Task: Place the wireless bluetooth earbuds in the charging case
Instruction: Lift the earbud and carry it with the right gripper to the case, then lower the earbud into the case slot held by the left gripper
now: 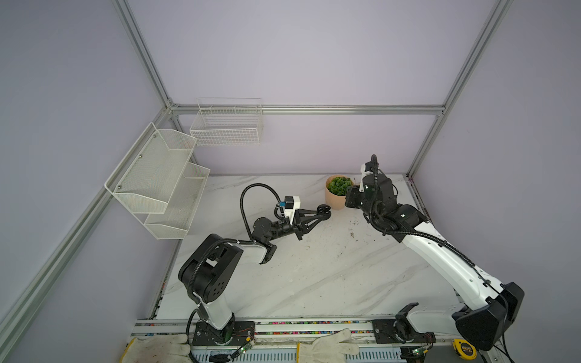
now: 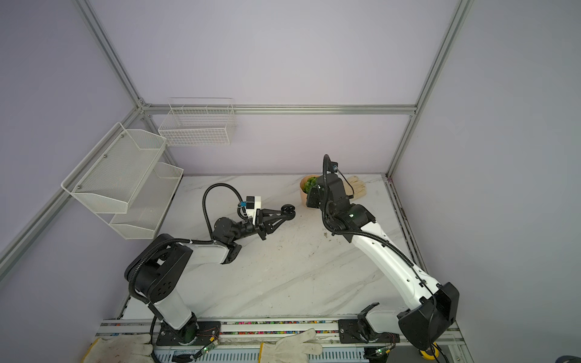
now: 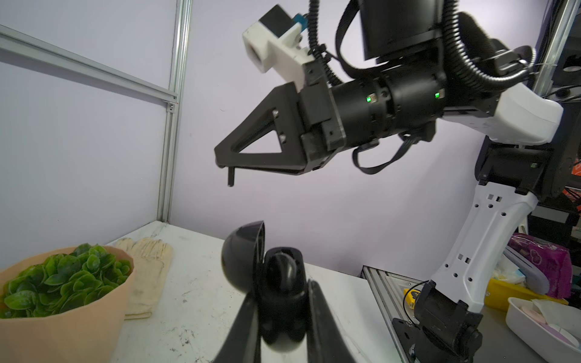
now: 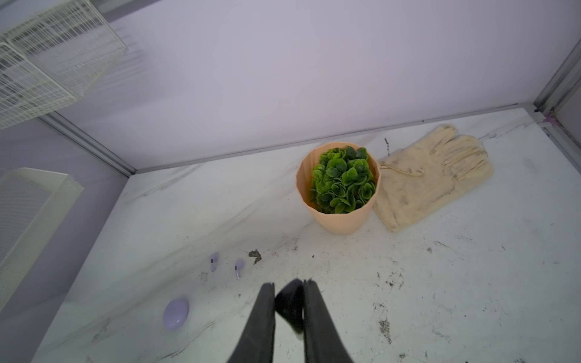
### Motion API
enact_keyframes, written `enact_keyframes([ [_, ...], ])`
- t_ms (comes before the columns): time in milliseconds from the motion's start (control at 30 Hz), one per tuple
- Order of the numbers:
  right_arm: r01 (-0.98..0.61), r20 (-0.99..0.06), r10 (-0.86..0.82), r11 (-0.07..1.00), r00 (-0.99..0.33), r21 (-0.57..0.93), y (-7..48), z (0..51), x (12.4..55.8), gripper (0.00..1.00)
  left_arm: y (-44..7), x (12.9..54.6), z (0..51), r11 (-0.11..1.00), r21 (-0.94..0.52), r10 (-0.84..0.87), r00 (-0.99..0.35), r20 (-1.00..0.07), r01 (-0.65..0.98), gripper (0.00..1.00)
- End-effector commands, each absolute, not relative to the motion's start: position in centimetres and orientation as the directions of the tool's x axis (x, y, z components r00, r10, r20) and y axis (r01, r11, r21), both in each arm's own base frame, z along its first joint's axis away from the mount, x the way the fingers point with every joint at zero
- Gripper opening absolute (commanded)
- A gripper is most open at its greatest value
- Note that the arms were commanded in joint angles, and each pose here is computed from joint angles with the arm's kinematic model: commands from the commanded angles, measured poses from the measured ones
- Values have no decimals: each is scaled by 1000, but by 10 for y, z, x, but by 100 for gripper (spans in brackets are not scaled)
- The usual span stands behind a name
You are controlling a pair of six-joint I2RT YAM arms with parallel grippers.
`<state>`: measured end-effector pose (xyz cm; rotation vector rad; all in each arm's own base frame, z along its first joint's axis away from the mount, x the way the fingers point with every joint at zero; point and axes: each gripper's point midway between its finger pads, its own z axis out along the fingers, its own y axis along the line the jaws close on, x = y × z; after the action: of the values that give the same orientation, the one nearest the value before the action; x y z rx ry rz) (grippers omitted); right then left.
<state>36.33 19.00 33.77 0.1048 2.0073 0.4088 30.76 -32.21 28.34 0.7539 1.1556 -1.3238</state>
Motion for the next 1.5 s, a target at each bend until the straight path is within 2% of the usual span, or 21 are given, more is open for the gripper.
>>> enact_keyframes([
  [0,-77,-862,313,925,-400,371,200,360,351,15,-322,317,324,175,-63,-409,14,-912,983,0],
  [133,-100,-864,330,914,-380,393,223,371,336,15,-323,320,329,187,-29,-413,52,-909,982,0],
  [333,-126,-850,314,909,-422,398,249,362,323,14,-324,319,332,187,-10,-412,69,-908,982,0],
  [1467,-113,-803,245,927,-543,359,260,310,310,14,-320,311,332,194,13,-404,92,-910,981,0],
])
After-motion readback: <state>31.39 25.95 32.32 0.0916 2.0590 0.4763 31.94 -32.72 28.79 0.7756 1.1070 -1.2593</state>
